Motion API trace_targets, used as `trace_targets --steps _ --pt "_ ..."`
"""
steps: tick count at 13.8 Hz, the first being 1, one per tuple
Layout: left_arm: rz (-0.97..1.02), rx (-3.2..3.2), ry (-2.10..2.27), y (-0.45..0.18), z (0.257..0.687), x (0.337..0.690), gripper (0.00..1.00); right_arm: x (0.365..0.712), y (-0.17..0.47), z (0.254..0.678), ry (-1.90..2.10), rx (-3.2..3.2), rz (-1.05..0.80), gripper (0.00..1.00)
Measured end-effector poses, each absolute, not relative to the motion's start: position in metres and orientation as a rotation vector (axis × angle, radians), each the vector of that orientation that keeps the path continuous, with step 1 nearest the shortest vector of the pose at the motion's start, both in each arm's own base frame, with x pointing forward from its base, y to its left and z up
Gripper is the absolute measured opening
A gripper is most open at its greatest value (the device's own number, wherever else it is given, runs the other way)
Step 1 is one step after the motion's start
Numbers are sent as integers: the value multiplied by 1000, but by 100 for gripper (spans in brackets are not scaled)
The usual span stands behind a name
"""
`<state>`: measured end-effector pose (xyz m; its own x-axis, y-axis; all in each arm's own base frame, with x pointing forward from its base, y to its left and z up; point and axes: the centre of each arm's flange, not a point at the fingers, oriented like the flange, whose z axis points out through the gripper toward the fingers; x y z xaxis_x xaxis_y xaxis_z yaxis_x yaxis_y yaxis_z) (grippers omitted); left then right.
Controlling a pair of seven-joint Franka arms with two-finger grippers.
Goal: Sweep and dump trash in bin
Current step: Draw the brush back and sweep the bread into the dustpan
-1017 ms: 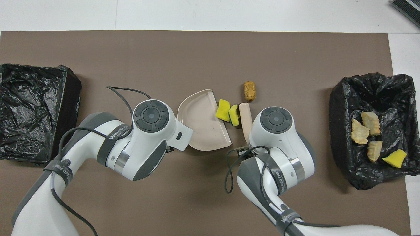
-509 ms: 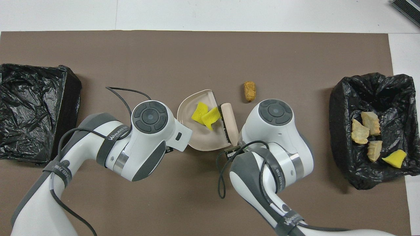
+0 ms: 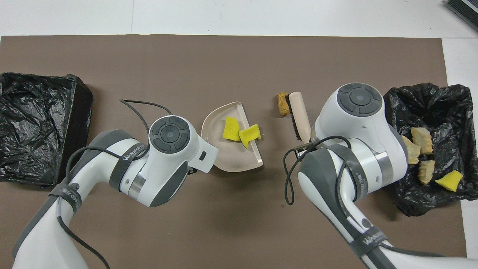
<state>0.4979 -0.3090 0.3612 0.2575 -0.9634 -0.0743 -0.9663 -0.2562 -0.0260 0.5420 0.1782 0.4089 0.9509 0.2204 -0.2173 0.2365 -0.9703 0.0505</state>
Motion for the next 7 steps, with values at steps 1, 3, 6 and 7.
trace_targets --steps 1,3,6,7 --pt "64 -2438 1874 -309 361 498 31 548 167 405 350 2995 -307 26" --pt "56 -2438 1874 -309 361 498 31 560 154 388 358 2956 -268 26" --pt "48 -2438 1874 -309 361 499 31 576 161 354 387 2963 -264 26" --pt "48 -2438 1874 -309 361 499 31 580 171 343 405 2971 -271 26"
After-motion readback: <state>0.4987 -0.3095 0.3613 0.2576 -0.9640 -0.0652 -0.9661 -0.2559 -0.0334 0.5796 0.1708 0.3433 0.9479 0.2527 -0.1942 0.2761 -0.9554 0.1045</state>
